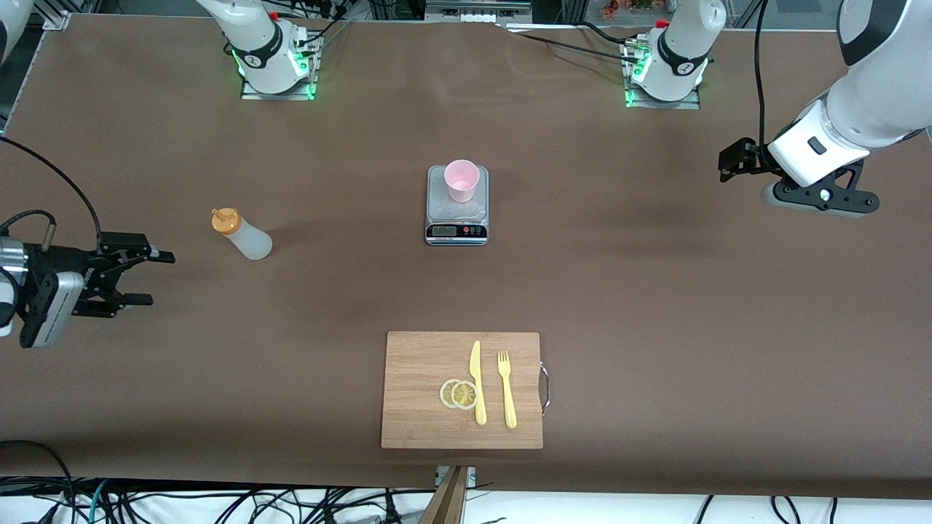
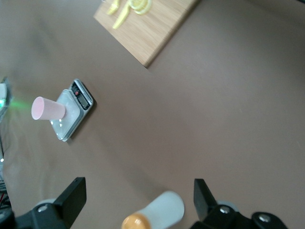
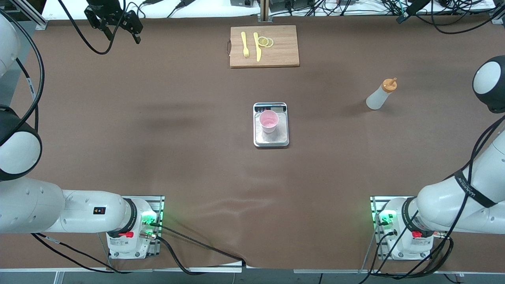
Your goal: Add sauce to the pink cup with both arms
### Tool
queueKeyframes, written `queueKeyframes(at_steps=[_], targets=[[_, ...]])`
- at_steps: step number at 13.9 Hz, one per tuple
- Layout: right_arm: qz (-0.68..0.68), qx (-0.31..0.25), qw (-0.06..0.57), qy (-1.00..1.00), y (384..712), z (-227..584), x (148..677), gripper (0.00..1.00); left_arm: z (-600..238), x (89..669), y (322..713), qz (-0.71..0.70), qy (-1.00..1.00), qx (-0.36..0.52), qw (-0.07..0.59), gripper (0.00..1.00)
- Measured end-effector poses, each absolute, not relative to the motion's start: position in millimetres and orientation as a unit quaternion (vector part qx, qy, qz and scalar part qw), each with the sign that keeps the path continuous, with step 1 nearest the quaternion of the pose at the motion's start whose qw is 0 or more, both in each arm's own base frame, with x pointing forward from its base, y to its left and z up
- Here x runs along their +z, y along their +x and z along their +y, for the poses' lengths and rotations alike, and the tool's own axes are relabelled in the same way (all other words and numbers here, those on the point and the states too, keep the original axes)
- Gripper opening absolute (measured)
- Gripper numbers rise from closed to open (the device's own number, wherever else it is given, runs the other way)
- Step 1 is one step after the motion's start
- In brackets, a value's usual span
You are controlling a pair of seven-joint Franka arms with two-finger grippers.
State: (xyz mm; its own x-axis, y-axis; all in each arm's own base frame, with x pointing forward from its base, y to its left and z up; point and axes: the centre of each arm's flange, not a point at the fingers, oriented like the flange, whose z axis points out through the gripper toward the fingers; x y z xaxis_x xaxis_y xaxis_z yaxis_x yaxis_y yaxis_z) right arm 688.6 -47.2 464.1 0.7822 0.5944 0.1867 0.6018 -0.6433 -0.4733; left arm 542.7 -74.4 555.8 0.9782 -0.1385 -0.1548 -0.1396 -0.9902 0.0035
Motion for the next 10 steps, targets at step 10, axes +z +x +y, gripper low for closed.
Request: queueKeyframes(at_steps=[10], targets=[[-0.274,0.07,0.085,-0.955,633.9,4.1,513.1,1.0,-74.5,555.8,542.8,0.07,-0.995,0.078,0.004,1.0]])
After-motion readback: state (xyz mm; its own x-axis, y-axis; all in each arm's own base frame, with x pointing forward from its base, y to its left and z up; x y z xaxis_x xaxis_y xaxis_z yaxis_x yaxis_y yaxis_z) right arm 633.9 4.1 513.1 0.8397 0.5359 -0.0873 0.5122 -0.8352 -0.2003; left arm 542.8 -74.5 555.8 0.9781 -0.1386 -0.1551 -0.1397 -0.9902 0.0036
